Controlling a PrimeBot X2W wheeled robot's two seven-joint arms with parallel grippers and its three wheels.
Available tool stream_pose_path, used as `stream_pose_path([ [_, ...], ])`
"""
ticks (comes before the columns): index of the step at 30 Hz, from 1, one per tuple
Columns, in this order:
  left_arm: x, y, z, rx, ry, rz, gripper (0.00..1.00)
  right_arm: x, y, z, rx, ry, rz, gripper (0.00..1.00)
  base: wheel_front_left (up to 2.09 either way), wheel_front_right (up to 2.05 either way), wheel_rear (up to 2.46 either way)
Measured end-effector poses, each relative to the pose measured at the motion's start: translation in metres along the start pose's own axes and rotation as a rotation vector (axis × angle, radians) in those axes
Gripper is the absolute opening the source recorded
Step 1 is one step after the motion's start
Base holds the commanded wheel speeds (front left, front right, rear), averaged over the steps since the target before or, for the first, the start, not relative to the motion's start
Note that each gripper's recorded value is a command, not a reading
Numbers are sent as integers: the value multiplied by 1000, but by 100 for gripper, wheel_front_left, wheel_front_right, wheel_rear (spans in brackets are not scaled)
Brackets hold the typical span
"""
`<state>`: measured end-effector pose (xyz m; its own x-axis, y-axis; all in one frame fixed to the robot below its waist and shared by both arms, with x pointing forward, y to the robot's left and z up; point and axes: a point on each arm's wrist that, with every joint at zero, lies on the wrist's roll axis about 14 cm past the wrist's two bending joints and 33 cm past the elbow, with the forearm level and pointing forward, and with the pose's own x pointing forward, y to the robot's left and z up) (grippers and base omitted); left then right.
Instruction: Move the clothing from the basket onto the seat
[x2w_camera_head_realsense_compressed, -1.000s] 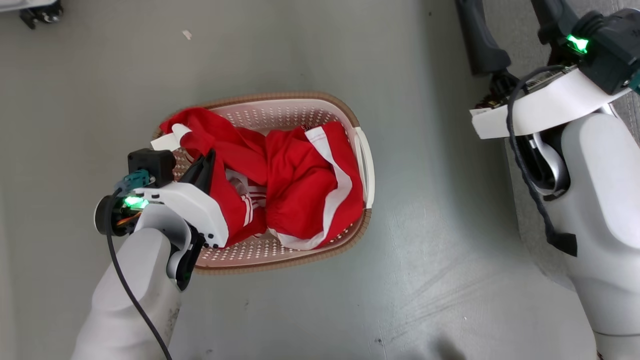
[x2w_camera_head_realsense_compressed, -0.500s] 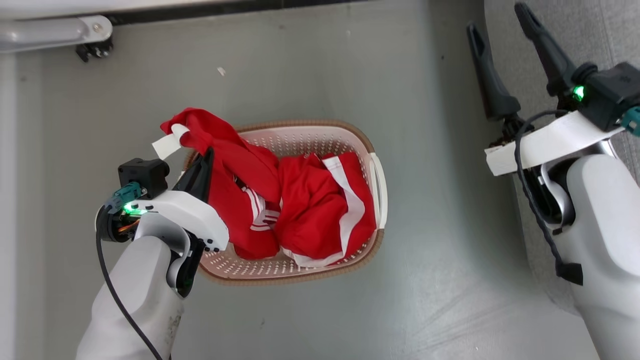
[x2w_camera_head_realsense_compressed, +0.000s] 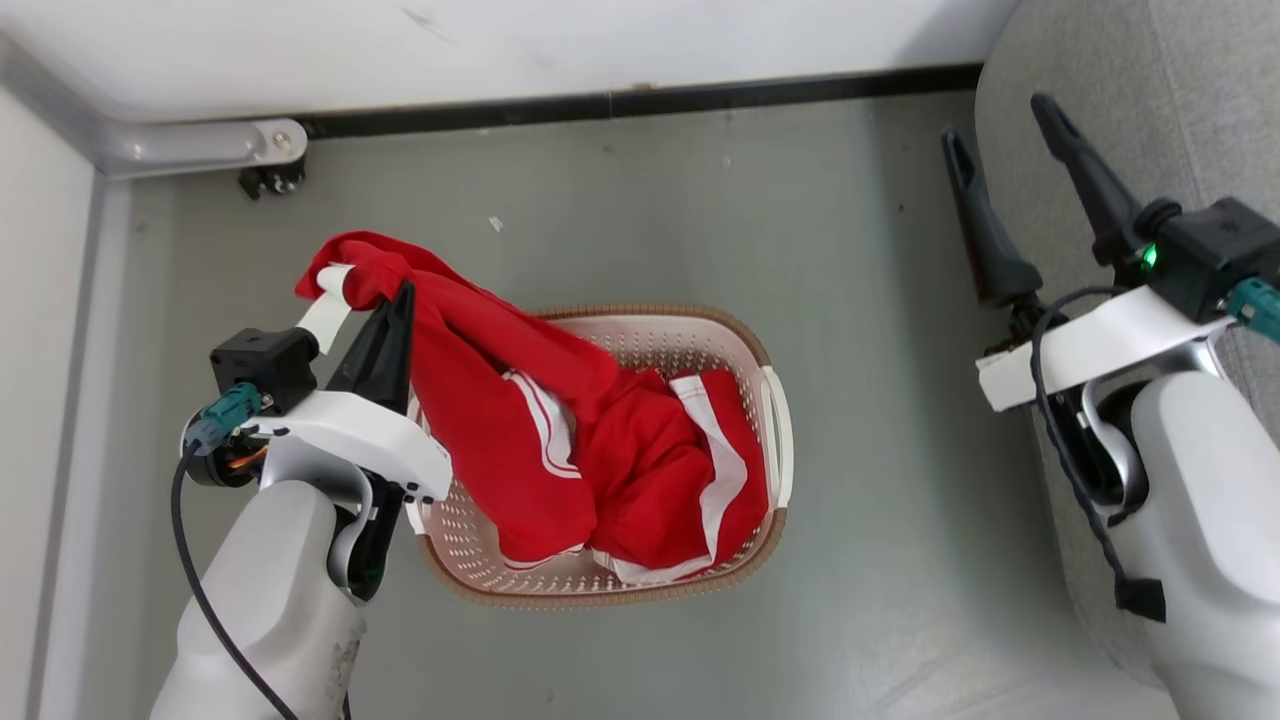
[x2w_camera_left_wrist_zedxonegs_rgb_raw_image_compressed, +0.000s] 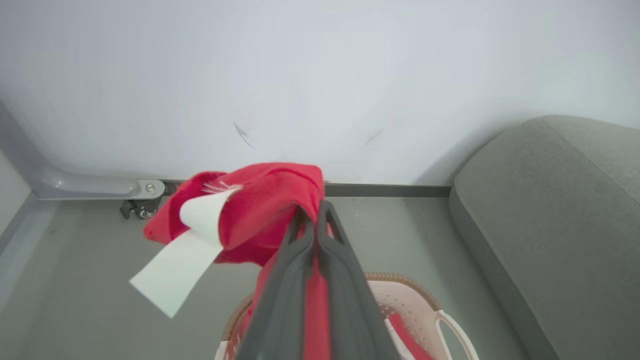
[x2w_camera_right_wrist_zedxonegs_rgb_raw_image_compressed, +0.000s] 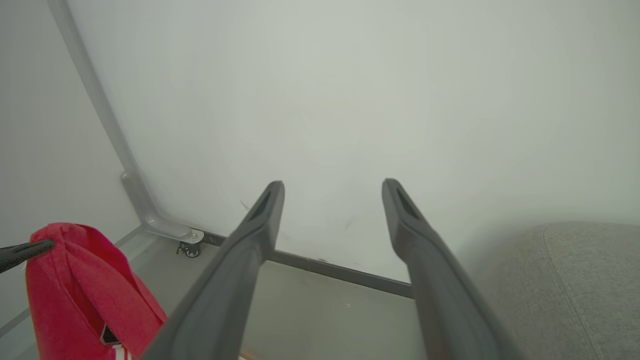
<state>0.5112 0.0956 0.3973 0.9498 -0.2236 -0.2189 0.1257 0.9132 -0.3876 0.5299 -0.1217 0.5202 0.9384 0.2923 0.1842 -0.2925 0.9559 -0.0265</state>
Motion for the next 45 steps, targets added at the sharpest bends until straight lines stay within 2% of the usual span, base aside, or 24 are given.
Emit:
stream_pose_path([
  [20,-33,-24,112,24,-309,-39,0,-40,17,26,24,-3,-8,100,0,0,0],
  [31,-58,-33,134,26,-380,-49,0,-62,22,36,27,-5,-16,100,0,0,0],
  [45,-87,-67,184,51,-529,-141,0,-81,38,47,31,-13,8,100,0,0,0],
])
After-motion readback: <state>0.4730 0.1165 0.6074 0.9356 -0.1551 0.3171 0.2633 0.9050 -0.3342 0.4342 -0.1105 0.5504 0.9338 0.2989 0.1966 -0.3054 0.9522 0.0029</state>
